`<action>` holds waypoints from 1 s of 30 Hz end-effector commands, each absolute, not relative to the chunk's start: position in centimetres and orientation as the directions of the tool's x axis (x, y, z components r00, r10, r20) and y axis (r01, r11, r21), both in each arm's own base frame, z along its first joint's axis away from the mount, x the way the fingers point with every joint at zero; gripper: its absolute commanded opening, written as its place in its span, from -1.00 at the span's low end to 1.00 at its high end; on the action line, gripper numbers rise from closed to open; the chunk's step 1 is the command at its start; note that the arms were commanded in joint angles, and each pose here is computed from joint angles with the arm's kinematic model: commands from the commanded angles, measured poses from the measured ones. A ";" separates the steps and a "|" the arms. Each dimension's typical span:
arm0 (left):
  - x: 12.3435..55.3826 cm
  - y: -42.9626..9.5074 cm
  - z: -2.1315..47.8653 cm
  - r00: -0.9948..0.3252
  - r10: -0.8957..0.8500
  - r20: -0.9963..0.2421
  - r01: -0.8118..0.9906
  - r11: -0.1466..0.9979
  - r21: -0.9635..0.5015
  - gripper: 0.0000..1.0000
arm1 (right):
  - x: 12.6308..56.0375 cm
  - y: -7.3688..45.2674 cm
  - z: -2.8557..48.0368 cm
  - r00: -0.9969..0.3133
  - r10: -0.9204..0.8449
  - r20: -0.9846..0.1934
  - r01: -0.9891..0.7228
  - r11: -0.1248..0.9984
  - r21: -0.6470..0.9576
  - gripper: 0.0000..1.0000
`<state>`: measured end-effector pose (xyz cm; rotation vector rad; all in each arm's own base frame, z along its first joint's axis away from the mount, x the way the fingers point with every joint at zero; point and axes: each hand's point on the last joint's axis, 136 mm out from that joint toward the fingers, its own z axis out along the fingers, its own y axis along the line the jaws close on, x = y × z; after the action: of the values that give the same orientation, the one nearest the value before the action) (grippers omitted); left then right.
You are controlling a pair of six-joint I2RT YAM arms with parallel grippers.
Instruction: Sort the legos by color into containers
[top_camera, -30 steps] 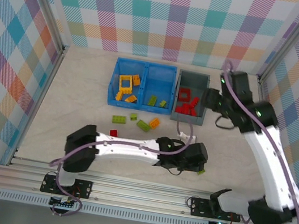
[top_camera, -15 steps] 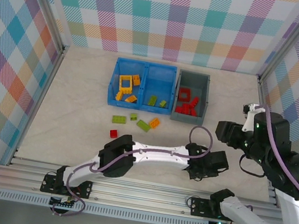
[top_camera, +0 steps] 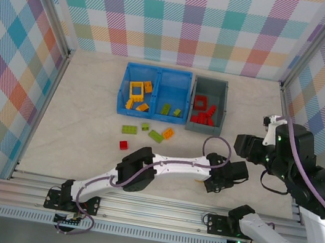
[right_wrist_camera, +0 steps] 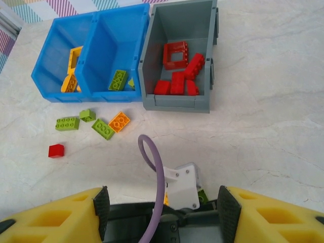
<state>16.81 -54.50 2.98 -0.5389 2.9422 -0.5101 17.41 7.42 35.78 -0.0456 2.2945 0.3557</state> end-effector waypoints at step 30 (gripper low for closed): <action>32.9 -34.9 19.0 -0.856 -0.261 -0.446 -0.141 0.948 -0.284 -0.61 | 19.0 16.0 36.2 -0.671 0.028 -0.741 -0.438 0.791 0.427 0.05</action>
<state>30.32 -39.22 22.19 -0.4167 2.5313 -0.5558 18.26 12.91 35.73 -0.2109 2.2519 0.6329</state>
